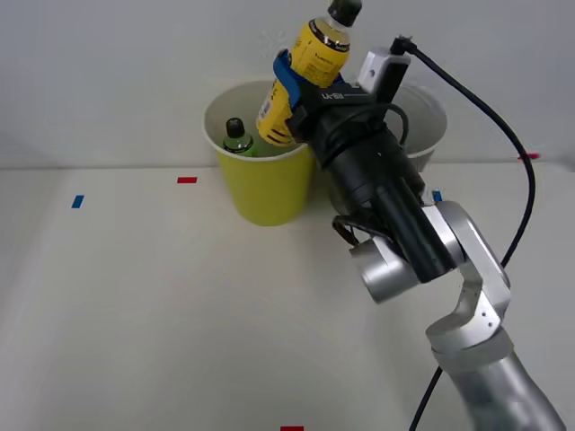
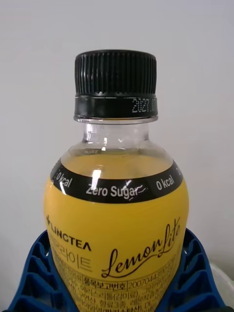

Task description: Put cans in the gray bin, plastic bottles in the light green bin

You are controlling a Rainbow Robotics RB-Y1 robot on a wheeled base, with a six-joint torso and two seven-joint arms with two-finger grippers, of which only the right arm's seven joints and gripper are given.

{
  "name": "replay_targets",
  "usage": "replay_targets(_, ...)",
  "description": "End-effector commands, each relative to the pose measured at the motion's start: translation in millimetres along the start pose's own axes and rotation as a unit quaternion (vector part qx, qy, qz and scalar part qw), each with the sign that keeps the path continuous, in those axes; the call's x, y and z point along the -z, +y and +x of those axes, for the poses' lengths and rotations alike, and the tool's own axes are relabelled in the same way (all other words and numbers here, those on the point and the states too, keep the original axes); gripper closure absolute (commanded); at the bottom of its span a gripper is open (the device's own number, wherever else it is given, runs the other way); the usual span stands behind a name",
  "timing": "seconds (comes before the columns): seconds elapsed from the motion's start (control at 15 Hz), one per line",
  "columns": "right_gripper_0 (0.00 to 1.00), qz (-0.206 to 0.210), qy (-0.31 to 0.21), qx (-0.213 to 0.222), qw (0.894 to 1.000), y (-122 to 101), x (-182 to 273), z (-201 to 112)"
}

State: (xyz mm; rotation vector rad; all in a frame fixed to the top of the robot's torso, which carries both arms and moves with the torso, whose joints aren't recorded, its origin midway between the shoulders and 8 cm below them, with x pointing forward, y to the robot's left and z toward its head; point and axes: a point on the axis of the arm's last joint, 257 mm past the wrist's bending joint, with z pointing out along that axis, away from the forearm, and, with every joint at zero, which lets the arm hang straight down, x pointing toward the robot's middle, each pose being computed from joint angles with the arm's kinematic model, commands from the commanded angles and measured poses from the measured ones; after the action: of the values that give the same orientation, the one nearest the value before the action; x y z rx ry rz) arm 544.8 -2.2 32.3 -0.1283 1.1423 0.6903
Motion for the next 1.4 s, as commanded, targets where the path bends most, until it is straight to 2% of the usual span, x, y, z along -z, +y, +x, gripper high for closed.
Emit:
replay_targets(0.07,1.0,-0.008,-0.011,0.035,0.999,9.1,-32.9,6.3)
replay_targets(0.27,1.0,-0.012,-0.001,0.065,0.998,11.5,-47.8,13.5)
replay_targets(0.6,1.0,-0.015,0.013,0.11,0.994,0.9,-70.1,16.8)
replay_targets(1.13,1.0,-0.016,0.015,0.116,0.993,-3.8,-72.6,13.7)
replay_targets(1.4,1.0,-0.01,0.021,0.106,0.994,-5.0,-72.9,17.8)
